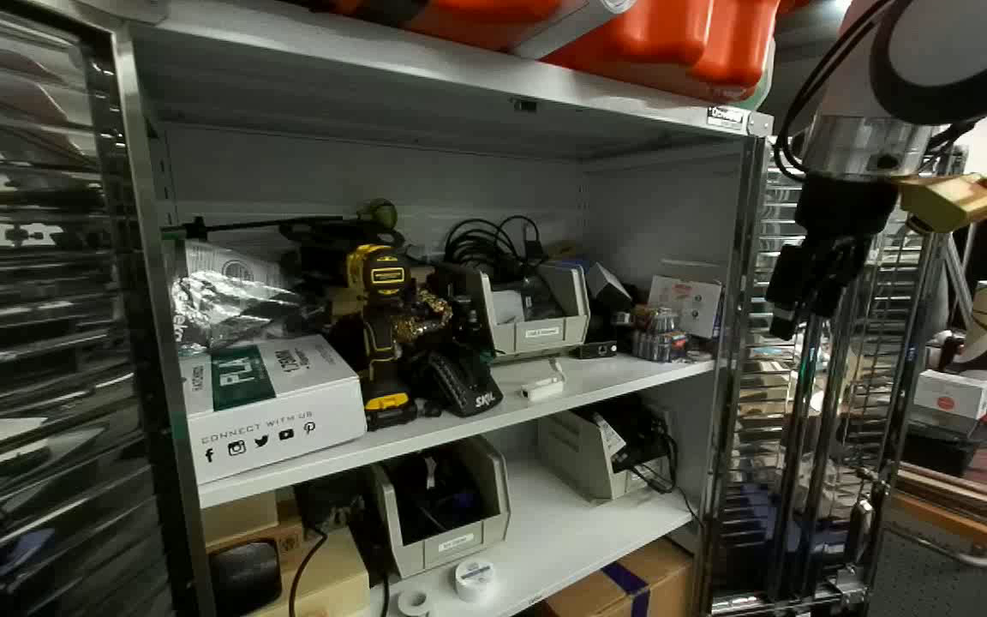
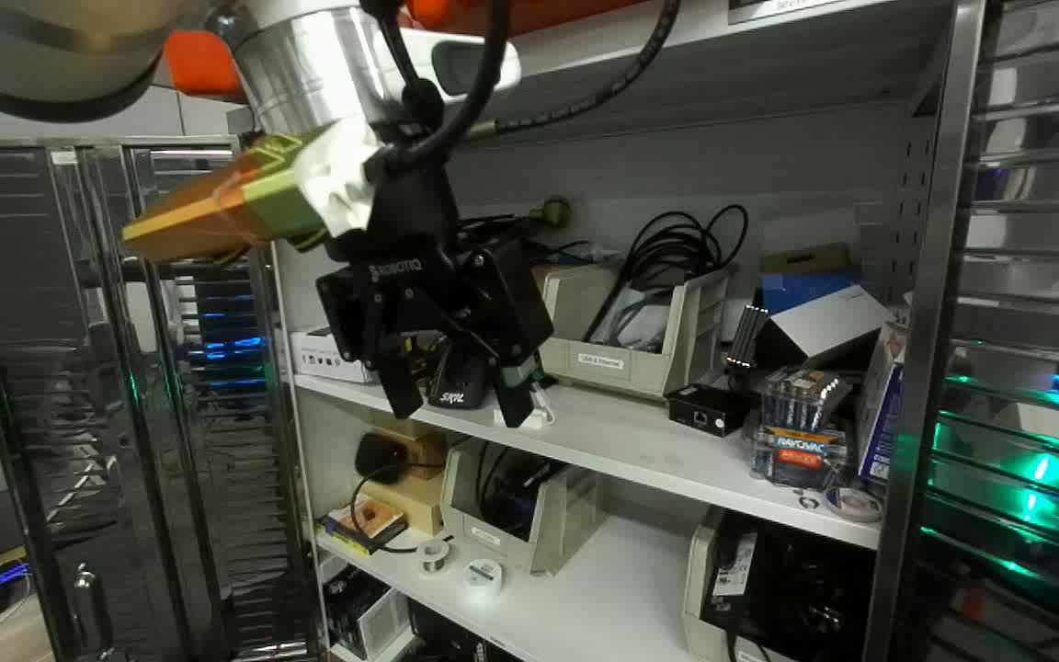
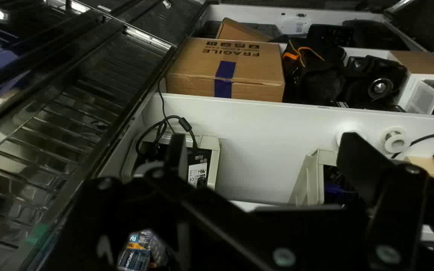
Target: Put the white cable in the gray box
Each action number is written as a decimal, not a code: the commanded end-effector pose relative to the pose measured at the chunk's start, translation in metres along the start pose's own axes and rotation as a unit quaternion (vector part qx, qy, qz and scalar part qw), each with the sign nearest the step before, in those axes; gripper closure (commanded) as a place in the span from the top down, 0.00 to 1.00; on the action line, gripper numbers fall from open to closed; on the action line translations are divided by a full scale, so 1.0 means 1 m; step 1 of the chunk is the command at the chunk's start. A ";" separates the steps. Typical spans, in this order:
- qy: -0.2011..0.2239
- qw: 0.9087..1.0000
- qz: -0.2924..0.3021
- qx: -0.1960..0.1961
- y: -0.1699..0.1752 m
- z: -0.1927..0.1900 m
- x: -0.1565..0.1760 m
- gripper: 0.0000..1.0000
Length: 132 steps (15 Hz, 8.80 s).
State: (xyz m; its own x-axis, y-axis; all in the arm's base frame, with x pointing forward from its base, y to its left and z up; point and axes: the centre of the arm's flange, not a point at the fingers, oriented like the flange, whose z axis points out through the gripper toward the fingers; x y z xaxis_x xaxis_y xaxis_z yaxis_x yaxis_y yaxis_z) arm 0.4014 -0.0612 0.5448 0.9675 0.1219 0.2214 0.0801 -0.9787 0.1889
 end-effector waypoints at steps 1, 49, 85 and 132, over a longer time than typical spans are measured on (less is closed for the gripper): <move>0.003 1.000 0.001 -0.001 0.001 -0.003 0.001 1.00; 0.014 0.906 0.420 0.040 -0.137 0.118 0.261 1.00; 0.068 0.881 0.467 0.010 -0.085 0.124 0.168 0.14; 0.368 0.804 0.460 0.081 -0.080 0.062 0.175 1.00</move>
State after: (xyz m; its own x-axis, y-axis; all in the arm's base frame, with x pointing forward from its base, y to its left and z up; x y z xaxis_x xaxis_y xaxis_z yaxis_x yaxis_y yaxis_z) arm 0.6339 0.0413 0.4783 0.1036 -0.6877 0.7185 -0.4654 -0.6720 -0.5760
